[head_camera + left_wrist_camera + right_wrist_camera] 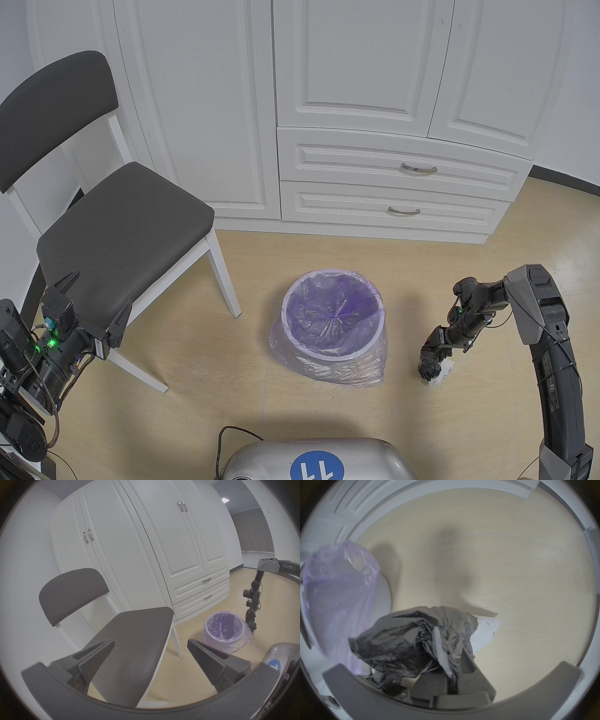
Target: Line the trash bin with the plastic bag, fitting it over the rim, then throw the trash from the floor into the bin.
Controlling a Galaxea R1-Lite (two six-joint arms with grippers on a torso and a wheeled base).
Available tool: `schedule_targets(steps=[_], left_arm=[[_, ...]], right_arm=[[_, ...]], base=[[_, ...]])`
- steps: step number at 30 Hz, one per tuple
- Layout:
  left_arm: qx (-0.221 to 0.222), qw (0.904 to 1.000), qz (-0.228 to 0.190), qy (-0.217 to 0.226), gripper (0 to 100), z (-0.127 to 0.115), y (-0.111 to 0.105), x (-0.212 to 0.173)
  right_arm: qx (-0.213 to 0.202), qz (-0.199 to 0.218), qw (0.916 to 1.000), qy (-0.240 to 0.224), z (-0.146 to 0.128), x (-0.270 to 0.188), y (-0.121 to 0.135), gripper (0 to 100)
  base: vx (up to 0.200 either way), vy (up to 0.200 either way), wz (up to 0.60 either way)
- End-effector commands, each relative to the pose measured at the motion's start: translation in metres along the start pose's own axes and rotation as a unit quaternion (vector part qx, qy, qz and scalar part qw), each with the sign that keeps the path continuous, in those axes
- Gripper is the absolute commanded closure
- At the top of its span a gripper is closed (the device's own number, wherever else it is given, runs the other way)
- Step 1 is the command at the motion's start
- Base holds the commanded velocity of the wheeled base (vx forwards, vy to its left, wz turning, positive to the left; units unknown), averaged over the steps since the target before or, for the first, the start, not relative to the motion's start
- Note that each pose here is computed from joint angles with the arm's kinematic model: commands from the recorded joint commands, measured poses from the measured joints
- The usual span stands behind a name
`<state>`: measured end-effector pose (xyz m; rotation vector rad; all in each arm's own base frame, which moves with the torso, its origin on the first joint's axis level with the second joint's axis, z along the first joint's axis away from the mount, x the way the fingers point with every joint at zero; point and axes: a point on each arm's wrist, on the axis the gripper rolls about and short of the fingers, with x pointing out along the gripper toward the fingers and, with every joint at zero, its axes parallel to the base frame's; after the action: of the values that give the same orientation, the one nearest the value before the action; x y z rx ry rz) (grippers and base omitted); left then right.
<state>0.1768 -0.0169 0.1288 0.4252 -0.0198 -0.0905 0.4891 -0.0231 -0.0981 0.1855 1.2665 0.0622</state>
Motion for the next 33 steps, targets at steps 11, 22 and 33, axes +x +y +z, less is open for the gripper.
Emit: schedule_targets(steps=[11,22,33], left_arm=[[0.025,0.9985,0.033,-0.037,0,0.014,0.007,-0.018],[0.028,0.9953,0.047,-0.080,0,0.027,0.012,-0.032],[0.045,0.9948,0.047,-0.078,0,0.027,0.011,-0.032]], right_arm=[[0.177,0.180,0.9665,-0.048,0.014,-0.150,0.034,100],[0.182,0.220,0.9344,-0.213,-0.045,-0.348,0.115,100],[0.180,0.156,0.9147,-0.326,-0.089,-0.387,0.182,100]], base=[[0.000,0.000,0.00],[0.000,0.000,0.00],[0.000,0.000,0.00]])
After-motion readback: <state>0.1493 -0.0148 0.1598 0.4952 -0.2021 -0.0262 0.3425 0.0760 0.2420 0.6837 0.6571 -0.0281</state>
